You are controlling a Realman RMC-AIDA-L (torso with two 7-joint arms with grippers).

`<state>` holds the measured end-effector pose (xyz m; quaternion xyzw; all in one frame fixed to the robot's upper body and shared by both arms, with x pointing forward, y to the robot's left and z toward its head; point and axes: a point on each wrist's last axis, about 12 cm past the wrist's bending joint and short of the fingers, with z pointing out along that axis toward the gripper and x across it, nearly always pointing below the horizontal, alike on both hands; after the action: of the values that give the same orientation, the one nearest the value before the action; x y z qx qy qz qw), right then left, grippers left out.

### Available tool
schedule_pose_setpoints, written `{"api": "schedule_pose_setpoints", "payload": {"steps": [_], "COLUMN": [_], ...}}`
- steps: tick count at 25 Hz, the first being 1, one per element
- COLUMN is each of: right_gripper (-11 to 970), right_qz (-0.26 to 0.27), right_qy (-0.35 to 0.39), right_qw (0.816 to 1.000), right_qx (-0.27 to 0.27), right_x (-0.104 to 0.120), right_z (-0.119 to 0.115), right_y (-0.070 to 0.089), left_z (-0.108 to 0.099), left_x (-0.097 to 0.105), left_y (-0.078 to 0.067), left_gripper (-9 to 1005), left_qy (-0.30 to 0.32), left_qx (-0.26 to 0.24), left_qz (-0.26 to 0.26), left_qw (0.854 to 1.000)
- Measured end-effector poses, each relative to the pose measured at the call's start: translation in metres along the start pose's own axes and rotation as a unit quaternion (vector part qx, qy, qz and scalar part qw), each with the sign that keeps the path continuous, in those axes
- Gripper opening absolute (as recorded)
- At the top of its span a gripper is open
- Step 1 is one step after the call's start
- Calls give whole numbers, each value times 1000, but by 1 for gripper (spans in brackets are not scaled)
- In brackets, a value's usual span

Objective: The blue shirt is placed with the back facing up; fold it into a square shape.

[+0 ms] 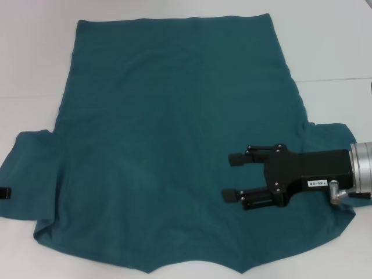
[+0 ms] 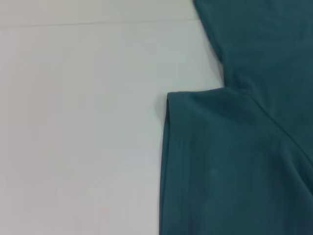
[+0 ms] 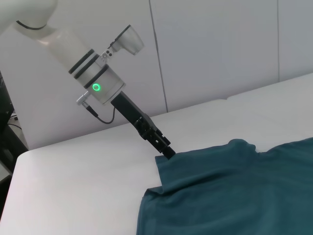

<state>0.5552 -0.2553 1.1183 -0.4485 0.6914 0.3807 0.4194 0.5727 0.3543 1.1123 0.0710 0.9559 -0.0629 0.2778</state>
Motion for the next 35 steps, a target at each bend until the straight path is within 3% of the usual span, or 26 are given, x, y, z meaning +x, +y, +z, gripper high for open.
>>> {"api": "schedule_pose_setpoints", "payload": {"steps": [4, 10, 35], "right_gripper": [885, 885, 885], "right_qz": [2, 3, 0], "right_qy": [1, 1, 5], "right_qw": [1000, 1000, 1000], "right_qx": [-1, -3, -9], "right_x": [0, 1, -1], "right_z": [1, 0, 3], "right_y": [0, 1, 1], "left_z": [0, 0, 4], "left_x": [1, 8, 16], "left_y": [1, 5, 7], "left_gripper": [630, 689, 685], "left_qy": [3, 8, 14], "left_qx": [-2, -7, -10], "left_qz": [1, -3, -6], "left_qw": [1000, 1000, 1000]}}
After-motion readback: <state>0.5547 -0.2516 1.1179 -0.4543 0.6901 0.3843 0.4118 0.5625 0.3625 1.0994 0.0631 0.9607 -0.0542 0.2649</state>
